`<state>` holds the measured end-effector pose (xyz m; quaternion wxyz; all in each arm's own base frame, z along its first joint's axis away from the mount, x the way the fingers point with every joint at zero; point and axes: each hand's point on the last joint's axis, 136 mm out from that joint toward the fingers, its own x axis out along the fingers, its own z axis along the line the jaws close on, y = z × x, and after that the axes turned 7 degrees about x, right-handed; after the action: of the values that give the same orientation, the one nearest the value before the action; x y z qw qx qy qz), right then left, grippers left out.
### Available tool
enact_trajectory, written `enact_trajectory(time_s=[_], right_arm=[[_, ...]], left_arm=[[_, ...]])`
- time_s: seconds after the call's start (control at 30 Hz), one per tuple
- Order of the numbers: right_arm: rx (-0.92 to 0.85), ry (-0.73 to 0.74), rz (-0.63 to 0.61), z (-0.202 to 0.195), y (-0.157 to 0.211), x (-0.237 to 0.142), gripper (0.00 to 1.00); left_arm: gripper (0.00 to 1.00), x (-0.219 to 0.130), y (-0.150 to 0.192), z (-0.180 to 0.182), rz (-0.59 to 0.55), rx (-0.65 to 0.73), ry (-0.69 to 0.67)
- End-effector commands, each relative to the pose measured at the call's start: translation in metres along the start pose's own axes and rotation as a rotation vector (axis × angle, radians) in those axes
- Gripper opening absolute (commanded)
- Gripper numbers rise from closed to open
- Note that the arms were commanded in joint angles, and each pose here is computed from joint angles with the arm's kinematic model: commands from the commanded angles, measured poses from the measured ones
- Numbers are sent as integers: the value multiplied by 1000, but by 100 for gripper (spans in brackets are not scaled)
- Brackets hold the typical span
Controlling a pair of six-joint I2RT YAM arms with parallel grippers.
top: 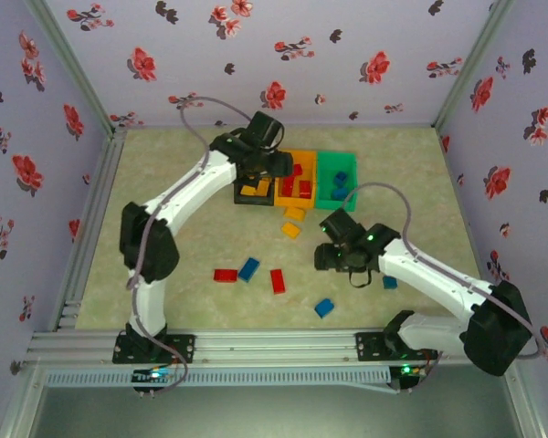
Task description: Sort the legos into containers by color
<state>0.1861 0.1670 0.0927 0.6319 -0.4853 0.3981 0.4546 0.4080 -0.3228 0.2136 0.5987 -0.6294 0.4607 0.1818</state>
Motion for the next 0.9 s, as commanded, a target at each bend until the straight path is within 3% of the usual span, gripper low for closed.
enact_trajectory(time_s=[0.0, 0.3, 0.87], right_arm=[[19, 34, 54, -2, 27, 7, 68], [1, 83, 116, -6, 80, 12, 78], [133, -56, 261, 11, 118, 21, 86]], left_arm=[[64, -19, 6, 6, -28, -31, 16], [65, -37, 32, 37, -20, -88, -33], [65, -34, 37, 39, 2, -90, -41]])
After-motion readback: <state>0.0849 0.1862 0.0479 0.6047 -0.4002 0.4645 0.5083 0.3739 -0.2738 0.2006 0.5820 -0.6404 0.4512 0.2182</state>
